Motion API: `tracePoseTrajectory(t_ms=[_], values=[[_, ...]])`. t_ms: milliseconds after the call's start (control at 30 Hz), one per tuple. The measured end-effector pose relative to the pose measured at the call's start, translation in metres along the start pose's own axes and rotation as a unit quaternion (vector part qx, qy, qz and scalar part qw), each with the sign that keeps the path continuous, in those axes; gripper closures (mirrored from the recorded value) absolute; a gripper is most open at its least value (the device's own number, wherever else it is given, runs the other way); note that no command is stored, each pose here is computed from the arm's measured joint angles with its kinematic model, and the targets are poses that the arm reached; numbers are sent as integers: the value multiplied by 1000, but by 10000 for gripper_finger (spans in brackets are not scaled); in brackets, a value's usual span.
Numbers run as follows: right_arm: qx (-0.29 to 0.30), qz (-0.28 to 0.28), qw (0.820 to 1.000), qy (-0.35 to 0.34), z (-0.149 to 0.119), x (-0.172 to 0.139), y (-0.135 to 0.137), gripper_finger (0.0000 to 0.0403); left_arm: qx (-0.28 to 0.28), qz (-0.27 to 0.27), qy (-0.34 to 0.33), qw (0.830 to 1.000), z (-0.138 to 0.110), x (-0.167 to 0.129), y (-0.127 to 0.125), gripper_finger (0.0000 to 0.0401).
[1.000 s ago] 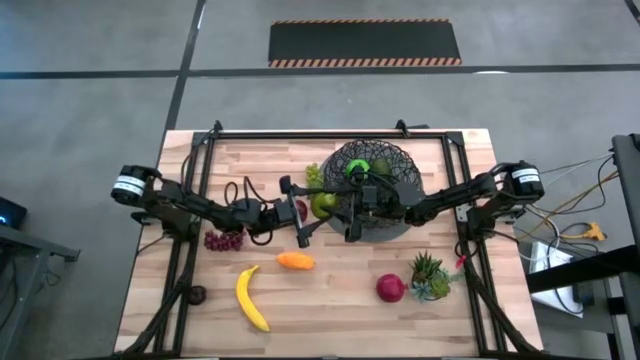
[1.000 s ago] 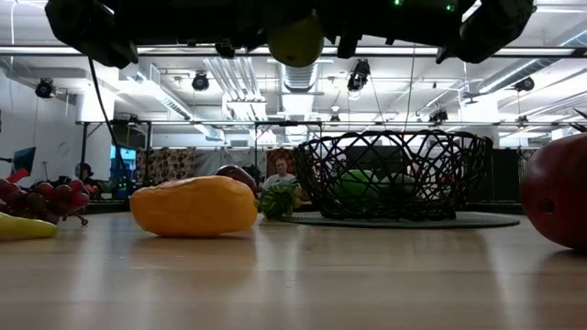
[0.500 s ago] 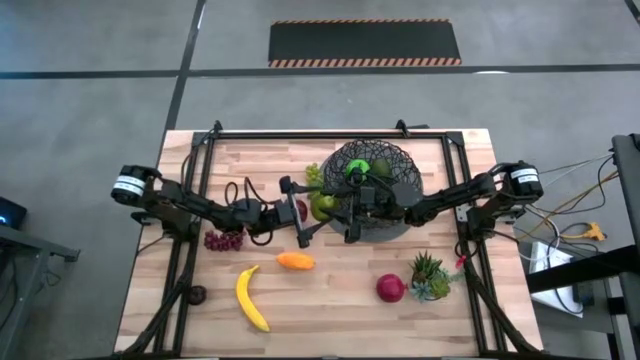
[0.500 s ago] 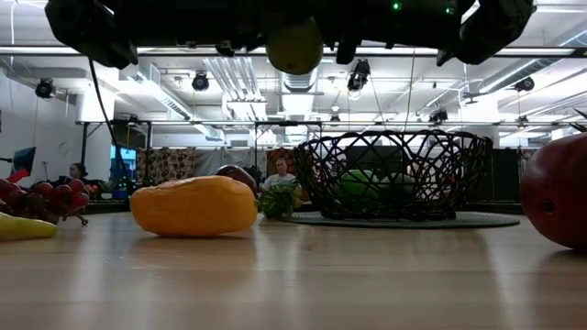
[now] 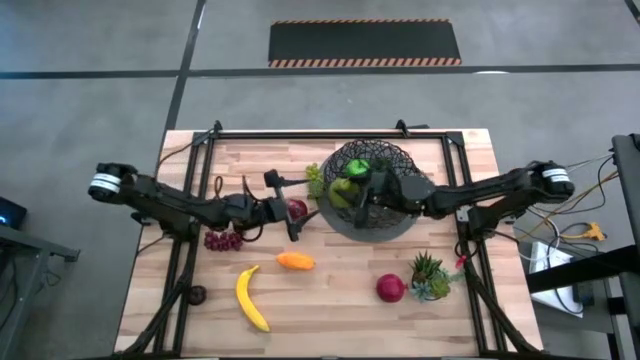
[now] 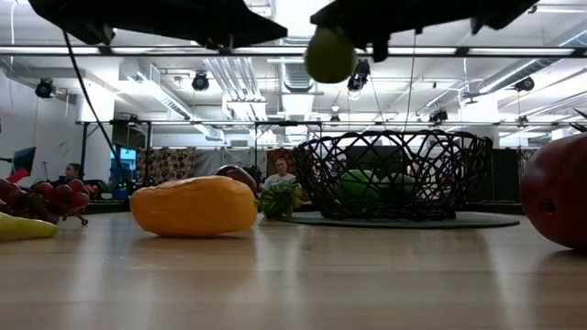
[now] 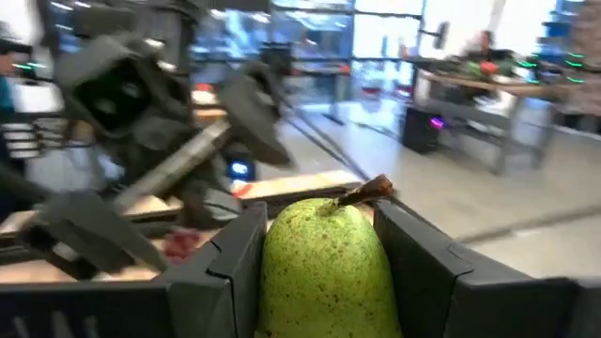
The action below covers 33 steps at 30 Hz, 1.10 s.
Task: Build produce basket
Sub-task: Put the pear into the wire basket
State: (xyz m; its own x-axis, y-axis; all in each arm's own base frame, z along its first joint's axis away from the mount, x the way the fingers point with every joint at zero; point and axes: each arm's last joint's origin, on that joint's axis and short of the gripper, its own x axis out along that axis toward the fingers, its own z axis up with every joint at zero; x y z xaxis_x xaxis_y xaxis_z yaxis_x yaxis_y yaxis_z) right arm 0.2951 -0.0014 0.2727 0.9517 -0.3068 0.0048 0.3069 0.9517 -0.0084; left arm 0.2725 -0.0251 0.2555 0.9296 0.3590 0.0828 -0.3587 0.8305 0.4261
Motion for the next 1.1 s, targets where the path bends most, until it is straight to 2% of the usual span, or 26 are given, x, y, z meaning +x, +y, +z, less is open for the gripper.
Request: tracePoseTrajectory(t_ms=[133, 233, 333, 533, 700, 767, 1000, 1100], values=[[-6, -91, 994, 64, -2, -12, -12, 242, -9, 21, -13, 1000, 6, -13, 12, 26], [-13, -169, 981, 98, -7, -19, -19, 242, 3, 27, -18, 999, 4, -25, 19, 26], [-11, -219, 968, 119, -17, -24, -23, 242, -2, 41, -22, 999, 4, -34, 26, 26], [46, -257, 954, 151, -57, -31, -26, 242, -10, 45, -29, 999, 0, -45, 31, 26], [103, -339, 920, 167, -91, -45, -33, 242, -9, 44, -27, 999, -4, -51, 32, 26], [132, -354, 912, 159, -98, -49, -35, 242, -9, 44, -27, 999, -6, -52, 32, 26], [133, -383, 905, 130, -100, -50, -36, 242, -4, 44, -25, 999, -8, -53, 31, 26], [117, -378, 910, 125, -100, -43, -34, 242, -4, 44, -25, 999, -8, -53, 32, 26]])
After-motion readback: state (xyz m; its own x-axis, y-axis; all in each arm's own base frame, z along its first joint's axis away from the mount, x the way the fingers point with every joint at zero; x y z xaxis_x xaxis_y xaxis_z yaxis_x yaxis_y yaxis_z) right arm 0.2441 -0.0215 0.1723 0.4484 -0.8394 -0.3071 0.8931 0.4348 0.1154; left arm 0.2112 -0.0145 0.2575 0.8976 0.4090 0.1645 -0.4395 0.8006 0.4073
